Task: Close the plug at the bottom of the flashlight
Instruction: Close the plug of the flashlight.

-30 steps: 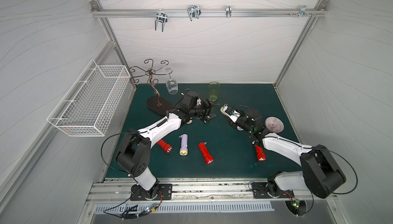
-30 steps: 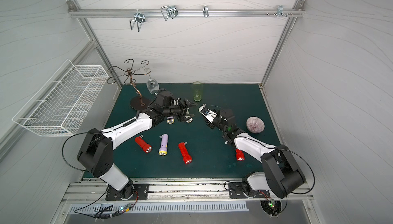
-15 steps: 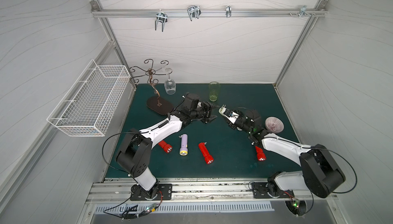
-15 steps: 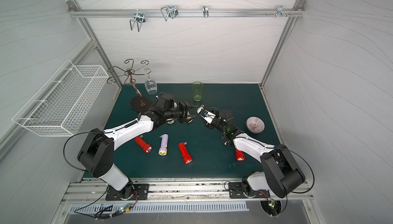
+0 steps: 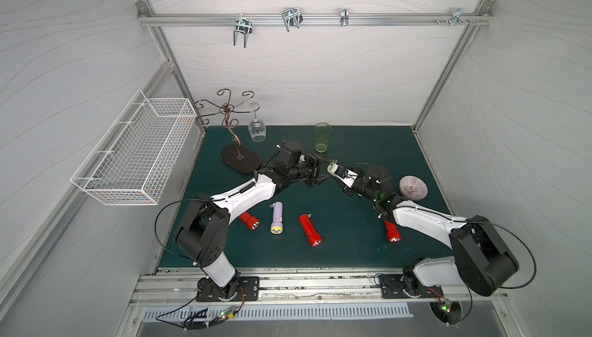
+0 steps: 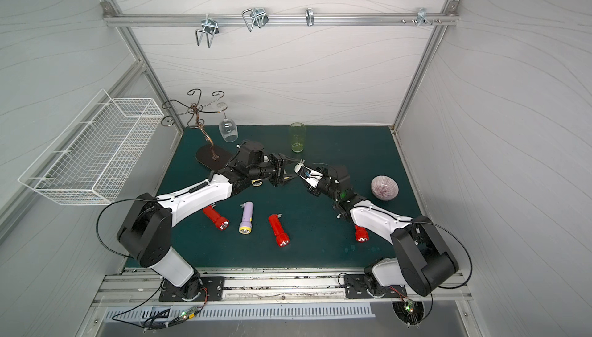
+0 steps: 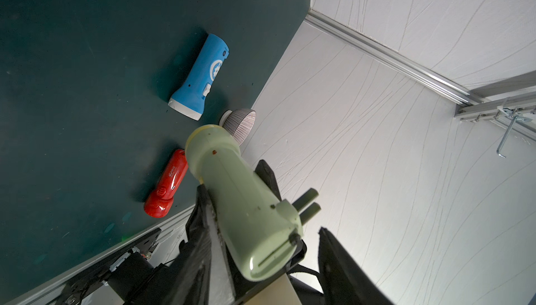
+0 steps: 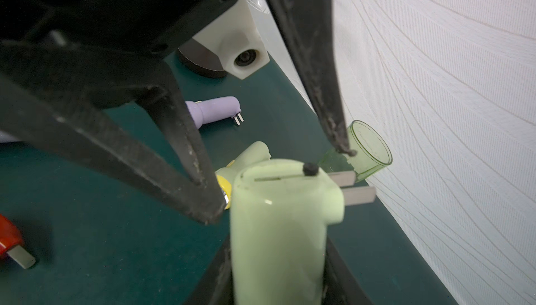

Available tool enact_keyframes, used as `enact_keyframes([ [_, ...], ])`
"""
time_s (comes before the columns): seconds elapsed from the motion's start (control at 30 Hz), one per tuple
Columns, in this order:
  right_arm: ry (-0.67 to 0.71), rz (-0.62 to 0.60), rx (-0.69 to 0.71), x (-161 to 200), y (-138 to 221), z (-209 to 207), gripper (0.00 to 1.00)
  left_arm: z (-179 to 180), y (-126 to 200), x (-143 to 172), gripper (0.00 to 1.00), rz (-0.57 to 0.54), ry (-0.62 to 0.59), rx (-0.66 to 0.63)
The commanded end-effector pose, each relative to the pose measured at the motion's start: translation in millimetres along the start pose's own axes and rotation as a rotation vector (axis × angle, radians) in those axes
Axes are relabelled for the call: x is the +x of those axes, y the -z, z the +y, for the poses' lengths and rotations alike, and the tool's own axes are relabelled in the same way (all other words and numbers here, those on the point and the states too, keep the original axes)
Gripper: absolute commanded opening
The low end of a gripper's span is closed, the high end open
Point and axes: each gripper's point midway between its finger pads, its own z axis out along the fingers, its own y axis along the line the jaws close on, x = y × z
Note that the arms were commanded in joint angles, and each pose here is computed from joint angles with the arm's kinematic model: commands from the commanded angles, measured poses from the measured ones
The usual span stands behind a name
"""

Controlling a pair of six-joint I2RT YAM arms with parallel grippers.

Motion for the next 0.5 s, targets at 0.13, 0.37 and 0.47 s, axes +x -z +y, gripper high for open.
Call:
enact_keyframes([
  [0.13, 0.03, -0.05, -0.017, -16, 0, 3, 0.0, -14, -6, 9, 0.56, 0.038, 0.024, 0.044],
  [0.37, 0.044, -0.076, -0.011, -26, 3, 4, 0.0, -9, -8, 9, 0.48, 0.043, 0.039, 0.04],
  [0.47, 0.045, -0.091, -0.015, -31, 3, 5, 0.0, -10, -9, 11, 0.44, 0.052, 0.039, 0.049],
])
